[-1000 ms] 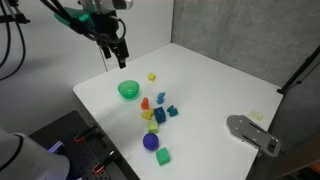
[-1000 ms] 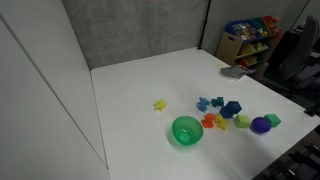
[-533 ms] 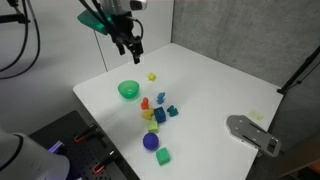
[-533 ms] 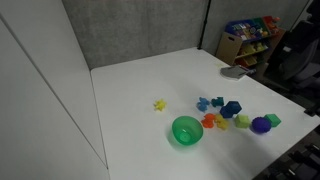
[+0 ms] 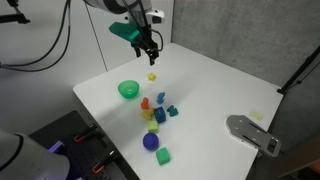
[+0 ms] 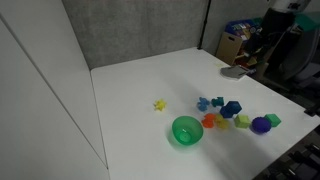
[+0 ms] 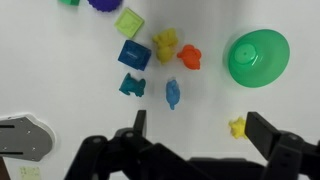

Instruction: Put the blue toy animal in the bowl

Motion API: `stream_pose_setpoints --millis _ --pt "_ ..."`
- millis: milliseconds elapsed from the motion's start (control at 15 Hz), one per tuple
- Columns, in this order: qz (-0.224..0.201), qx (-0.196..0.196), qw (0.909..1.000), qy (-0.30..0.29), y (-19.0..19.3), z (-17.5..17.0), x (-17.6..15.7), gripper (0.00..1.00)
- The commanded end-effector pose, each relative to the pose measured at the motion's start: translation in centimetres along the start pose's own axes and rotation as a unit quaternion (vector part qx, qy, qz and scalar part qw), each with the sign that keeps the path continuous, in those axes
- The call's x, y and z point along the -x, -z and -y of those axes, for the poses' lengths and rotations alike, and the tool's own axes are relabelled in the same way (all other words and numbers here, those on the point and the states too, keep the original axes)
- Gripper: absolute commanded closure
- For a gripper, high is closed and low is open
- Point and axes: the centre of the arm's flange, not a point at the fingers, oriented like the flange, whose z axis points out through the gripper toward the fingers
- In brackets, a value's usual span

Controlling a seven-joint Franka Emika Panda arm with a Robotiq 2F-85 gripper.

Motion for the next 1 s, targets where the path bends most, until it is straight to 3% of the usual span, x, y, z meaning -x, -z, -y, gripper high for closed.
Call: stream_pose_setpoints --millis 0,400,933 --pt "0.016 0.000 0.9996 -0.022 -3.5 0.3 -5.5 0.00" --pt "0.041 0.012 0.9980 -0.047 -12.6 0.5 -10.1 0.00" --pt "0.047 0.042 0.9944 -0.084 -23.4 1.6 -13.4 0.00"
